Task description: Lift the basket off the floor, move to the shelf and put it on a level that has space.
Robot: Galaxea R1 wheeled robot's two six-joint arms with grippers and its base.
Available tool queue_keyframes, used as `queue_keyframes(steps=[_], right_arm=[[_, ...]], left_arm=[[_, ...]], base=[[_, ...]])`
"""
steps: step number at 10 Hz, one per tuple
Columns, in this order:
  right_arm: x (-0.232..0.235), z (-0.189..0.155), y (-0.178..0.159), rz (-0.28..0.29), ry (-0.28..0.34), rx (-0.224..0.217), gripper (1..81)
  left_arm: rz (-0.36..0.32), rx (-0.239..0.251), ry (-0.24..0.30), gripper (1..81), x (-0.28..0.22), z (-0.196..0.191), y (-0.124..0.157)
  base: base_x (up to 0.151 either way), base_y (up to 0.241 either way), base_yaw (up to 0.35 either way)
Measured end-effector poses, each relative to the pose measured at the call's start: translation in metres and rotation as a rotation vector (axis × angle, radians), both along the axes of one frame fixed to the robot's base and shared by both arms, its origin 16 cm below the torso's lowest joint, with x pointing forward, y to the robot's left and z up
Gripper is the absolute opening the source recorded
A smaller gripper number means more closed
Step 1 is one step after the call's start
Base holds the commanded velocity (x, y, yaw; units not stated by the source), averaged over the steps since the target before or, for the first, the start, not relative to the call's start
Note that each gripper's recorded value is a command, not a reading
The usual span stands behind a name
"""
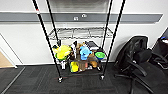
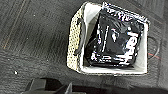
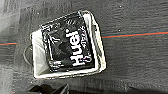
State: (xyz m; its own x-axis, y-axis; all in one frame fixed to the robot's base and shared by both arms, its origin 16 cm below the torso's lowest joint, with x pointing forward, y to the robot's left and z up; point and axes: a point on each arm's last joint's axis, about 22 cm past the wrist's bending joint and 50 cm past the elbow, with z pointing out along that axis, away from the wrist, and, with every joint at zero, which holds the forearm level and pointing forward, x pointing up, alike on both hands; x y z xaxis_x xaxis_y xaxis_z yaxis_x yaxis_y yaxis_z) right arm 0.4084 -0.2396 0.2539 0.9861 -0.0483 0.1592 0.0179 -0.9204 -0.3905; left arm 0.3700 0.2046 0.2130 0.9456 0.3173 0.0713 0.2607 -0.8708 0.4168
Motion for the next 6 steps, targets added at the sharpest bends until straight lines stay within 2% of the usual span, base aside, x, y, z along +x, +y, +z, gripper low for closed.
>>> queue_keyframes(steps=[6], right_arm=[[0.049,-0.033,-0.001,0.013,-0.074,-0.006,81.1]], left_arm=[[0.017,0.004,-0.075,81.1,0.053,-0.039,0.003]], base=[[0.0,0.0,0.0]])
